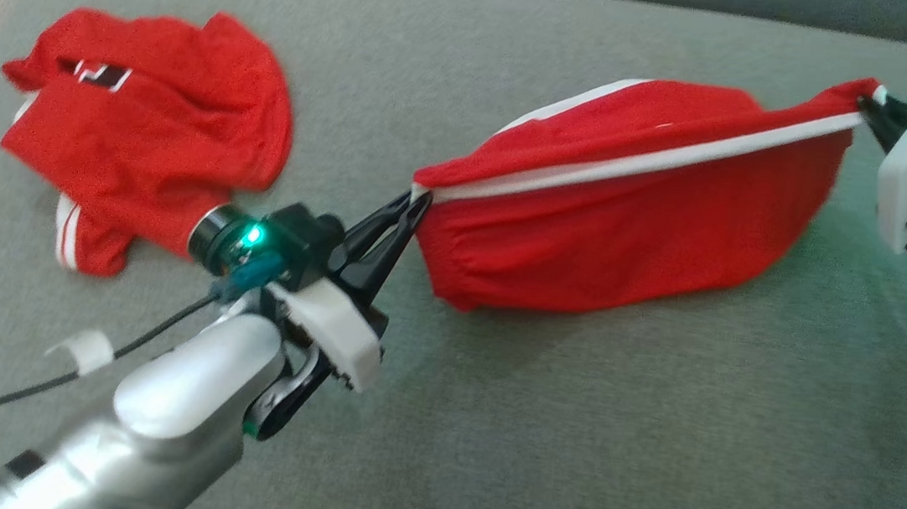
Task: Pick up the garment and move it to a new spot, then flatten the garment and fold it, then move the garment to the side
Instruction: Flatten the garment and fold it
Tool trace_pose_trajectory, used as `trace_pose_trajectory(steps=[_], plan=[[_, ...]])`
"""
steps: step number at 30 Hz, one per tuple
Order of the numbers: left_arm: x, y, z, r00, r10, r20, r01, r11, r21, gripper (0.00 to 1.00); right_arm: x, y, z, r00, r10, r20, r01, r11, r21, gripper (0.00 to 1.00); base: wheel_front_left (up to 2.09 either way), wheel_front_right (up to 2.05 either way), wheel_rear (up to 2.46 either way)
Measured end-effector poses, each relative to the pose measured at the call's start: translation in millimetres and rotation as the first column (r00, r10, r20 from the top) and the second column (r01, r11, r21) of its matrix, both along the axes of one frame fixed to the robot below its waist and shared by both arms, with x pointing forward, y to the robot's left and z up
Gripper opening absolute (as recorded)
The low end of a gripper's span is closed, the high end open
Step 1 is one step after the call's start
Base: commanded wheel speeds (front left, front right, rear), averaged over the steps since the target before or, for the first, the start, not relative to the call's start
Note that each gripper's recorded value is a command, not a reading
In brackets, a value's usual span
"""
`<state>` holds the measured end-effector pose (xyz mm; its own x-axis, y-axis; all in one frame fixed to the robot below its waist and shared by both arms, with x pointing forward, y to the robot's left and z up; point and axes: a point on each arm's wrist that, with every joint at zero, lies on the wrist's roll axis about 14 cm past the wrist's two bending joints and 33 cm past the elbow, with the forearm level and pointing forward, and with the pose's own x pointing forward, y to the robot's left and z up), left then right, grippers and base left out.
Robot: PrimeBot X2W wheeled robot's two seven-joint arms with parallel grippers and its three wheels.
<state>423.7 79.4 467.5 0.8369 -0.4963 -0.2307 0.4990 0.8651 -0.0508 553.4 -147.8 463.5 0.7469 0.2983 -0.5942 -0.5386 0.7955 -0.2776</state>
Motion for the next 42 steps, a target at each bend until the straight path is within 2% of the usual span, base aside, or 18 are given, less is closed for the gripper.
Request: trace_pose_trajectory(steps=[17,21,22,23,24,25,26,27,31,35,38,42], plan=[[27.1,20.0,-41.7,0.993,0.068,-0.092,-0.065,0.997,0.034,0.00,48.1,41.6,-61.4,0.996,0.061,-0.067,-0.062,0.998,-0.026,0.00,0.00,0.00,0.00],[28.0,23.0,-49.3,0.991,0.076,-0.110,-0.072,0.996,0.043,0.00,54.2,47.9,-65.0,0.997,0.060,-0.048,-0.059,0.998,0.005,0.00,0.00,0.00,0.00],[28.0,23.1,-50.1,0.991,0.076,-0.110,-0.072,0.997,0.041,0.00,55.7,49.0,-65.4,0.997,0.057,-0.044,-0.056,0.998,0.009,0.73,0.00,0.00,0.00],[28.4,23.7,-51.4,0.991,0.079,-0.112,-0.075,0.996,0.042,0.00,57.0,50.2,-65.6,0.998,0.050,-0.042,-0.050,0.999,0.018,1.00,0.00,0.00,0.00],[29.1,24.3,-52.3,0.990,0.082,-0.111,-0.077,0.996,0.043,0.00,57.8,51.7,-66.2,0.998,0.044,-0.044,-0.043,0.999,0.026,1.00,0.00,0.00,0.00],[30.3,25.1,-52.9,0.990,0.084,-0.110,-0.080,0.996,0.045,0.21,58.4,53.2,-67.1,0.998,0.042,-0.044,-0.041,0.999,0.031,1.00,0.00,0.00,0.00],[31.4,26.4,-53.8,0.990,0.088,-0.112,-0.083,0.995,0.050,0.91,58.9,53.9,-68.1,0.998,0.039,-0.043,-0.038,0.999,0.035,1.00,0.00,0.00,0.00],[32.5,27.6,-54.0,0.990,0.093,-0.111,-0.088,0.995,0.052,1.00,59.8,52.8,-68.8,0.999,0.033,-0.039,-0.031,0.999,0.037,1.00,0.00,0.00,0.00],[38.8,34.0,-45.0,0.989,0.129,-0.068,-0.126,0.991,0.049,1.00,67.0,40.2,-56.8,1.000,-0.029,0.008,0.029,0.997,0.069,1.00,0.00,0.00,0.00],[46.9,40.9,-25.6,0.986,0.169,-0.001,-0.168,0.985,0.040,1.00,77.3,37.9,-18.5,0.986,-0.074,0.147,0.048,0.984,0.171,1.00,0.00,0.00,0.00],[54.0,49.3,-1.6,0.974,0.218,0.064,-0.219,0.976,0.012,1.00,76.1,50.3,16.9,0.961,-0.091,0.260,0.014,0.959,0.283,1.00,0.00,0.00,0.00],[56.5,67.0,43.3,0.936,0.293,0.195,-0.292,0.956,-0.036,1.00,67.9,46.4,59.4,0.930,-0.164,0.330,0.020,0.917,0.399,1.00,0.00,0.00,0.00]])
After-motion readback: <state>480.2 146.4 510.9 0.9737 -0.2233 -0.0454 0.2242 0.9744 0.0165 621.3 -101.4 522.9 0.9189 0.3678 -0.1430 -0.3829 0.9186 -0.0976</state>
